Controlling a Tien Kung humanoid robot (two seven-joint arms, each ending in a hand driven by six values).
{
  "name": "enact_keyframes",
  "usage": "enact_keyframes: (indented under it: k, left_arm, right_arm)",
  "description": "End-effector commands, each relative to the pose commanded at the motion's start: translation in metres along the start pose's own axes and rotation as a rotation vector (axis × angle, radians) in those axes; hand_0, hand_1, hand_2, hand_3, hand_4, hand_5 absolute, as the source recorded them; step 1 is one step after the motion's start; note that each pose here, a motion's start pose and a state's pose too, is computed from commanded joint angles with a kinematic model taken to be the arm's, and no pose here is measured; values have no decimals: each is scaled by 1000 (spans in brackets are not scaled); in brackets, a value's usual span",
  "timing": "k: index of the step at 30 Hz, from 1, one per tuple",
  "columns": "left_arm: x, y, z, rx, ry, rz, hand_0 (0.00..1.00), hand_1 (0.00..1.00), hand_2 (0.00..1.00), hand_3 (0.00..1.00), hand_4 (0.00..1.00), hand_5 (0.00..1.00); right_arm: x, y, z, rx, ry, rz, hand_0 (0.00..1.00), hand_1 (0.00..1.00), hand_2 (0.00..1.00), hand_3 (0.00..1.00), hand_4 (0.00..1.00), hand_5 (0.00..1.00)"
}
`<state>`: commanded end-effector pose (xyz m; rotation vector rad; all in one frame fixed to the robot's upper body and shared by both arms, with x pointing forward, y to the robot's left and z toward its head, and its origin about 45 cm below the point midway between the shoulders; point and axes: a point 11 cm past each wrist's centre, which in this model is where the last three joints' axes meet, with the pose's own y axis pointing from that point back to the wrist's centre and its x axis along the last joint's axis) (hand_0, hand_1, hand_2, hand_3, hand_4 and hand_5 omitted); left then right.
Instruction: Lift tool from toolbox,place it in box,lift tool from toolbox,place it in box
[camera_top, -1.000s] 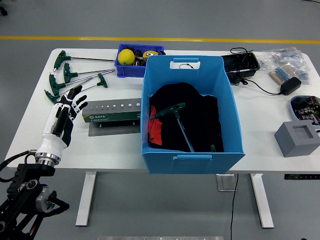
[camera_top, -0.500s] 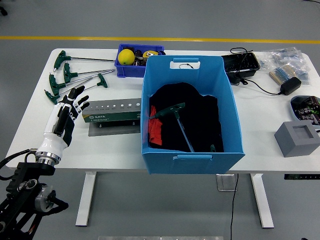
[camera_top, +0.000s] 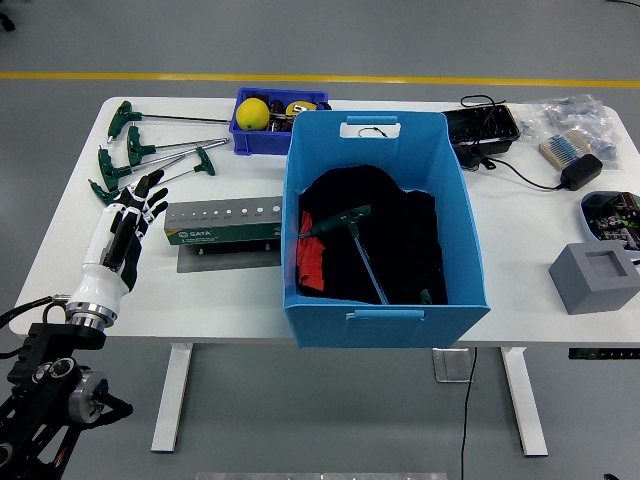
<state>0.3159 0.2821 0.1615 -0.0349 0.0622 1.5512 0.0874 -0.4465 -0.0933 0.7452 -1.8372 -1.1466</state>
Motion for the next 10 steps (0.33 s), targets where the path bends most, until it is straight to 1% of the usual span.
enact_keyframes:
  k: [1,2,7,8,10]
  left_arm:
    - [0,0,0,0,2,1,971,998,998,882,885,910]
    - [0,0,0,-2,4,3,998,998,998,924,890,950]
    - [2,0,1,-9,9,12,998,998,998,924,890,950]
    - [2,-1,1,-10,12,14,998,998,998,980,893,956]
    - [2,-1,1,-12,16,15,998,998,998,980,893,956]
  right_arm:
    - [0,0,0,0,0,0,643,625,695,550,778,670]
    - [0,0,0,1,-1,0,643,625,695,550,778,669]
    - [0,0,-1,2,-1,0,643,625,695,550,778,669]
    - [0,0,-1,2,0,0,643,625,695,550,778,671]
    - [0,0,-1,3,1,0,643,625,695,550,778,671]
